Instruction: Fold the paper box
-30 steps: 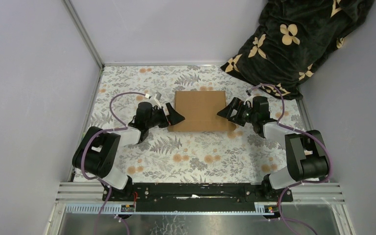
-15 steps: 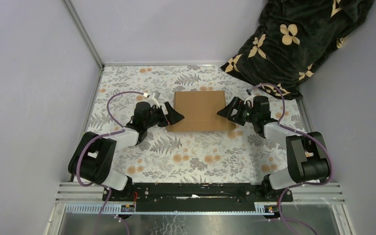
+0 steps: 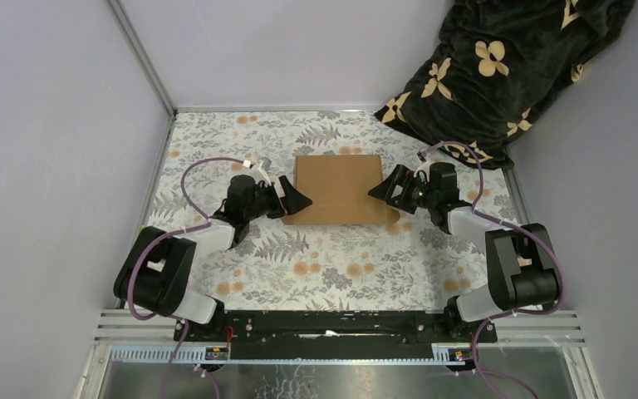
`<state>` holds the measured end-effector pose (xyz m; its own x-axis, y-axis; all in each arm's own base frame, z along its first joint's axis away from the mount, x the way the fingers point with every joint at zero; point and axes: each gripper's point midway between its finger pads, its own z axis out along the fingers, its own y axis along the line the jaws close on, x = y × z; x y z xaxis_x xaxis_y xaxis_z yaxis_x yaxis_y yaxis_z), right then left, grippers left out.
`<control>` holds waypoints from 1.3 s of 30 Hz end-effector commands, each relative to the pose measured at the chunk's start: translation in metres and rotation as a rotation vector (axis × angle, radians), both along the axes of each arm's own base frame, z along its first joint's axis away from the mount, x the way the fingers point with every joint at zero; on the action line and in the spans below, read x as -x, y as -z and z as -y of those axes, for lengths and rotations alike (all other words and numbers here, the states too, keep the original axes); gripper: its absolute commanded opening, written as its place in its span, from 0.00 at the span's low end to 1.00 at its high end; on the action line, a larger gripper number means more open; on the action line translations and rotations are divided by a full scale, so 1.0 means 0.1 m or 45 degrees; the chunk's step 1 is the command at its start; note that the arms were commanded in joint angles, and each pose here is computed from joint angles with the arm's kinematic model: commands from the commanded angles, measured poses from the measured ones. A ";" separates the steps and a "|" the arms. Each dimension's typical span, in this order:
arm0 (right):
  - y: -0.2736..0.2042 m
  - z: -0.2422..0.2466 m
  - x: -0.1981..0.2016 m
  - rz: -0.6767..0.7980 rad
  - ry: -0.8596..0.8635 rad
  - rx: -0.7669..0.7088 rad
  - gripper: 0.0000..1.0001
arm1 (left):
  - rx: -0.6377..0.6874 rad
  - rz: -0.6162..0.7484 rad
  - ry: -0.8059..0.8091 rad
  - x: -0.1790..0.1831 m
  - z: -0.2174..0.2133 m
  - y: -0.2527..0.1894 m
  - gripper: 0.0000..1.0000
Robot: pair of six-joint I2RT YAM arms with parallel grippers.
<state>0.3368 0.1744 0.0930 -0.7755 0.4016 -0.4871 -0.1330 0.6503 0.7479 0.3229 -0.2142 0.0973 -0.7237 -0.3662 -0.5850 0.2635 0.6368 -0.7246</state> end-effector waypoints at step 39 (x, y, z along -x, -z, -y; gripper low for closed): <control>0.00 -0.02 -0.23 0.018 -0.013 0.014 1.00 | 0.024 0.051 0.014 -0.02 0.04 0.22 0.99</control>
<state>0.3451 0.1722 0.0694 -0.8021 0.3912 -0.4513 -0.0821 0.6762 0.7321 0.3198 -0.2126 0.0602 -0.7471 -0.3617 -0.5576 0.2276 0.6490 -0.7260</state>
